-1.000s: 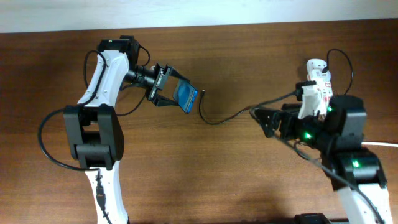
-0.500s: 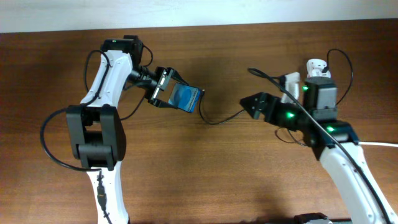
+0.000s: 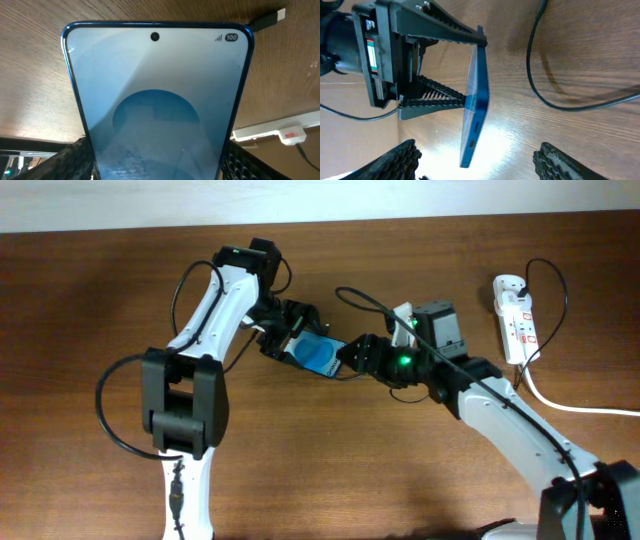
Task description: Plug charger to phone and switch on socket
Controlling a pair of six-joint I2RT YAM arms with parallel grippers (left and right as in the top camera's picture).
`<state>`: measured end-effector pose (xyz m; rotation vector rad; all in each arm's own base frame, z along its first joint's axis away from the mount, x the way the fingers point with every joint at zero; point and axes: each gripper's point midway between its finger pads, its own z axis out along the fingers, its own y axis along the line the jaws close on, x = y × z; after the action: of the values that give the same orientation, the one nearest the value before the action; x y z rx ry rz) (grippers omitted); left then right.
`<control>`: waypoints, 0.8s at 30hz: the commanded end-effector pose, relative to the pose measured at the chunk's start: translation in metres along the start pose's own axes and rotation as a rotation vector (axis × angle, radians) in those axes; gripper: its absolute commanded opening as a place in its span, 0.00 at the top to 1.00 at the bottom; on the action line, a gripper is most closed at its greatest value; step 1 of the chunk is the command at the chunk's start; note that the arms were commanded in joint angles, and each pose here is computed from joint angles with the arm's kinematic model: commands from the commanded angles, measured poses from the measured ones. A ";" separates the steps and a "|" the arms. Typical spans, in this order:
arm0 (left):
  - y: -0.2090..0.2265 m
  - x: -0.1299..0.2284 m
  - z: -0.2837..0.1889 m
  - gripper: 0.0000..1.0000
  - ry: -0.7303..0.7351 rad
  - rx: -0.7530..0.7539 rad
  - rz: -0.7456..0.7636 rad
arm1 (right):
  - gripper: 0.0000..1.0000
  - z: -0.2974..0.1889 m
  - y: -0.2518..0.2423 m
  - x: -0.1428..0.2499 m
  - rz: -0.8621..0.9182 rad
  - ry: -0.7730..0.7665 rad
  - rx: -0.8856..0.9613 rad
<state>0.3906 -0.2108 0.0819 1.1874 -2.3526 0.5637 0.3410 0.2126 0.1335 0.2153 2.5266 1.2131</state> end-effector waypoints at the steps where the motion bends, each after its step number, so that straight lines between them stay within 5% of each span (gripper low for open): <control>1: -0.008 0.001 -0.002 1.00 -0.013 0.020 -0.016 | 0.25 0.011 0.000 0.000 0.023 -0.015 0.041; 15: -0.012 0.003 0.005 1.00 -0.061 0.006 0.015 | 0.31 0.043 -0.013 -0.001 0.043 -0.068 0.123; 24: -0.012 0.007 0.008 1.00 -0.058 0.002 0.015 | 0.55 0.048 -0.014 -0.003 0.029 -0.070 0.112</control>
<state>0.3906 -0.2229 0.0758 1.1882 -2.4193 0.5215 0.3566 0.2347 0.0905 0.3430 2.5592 1.0600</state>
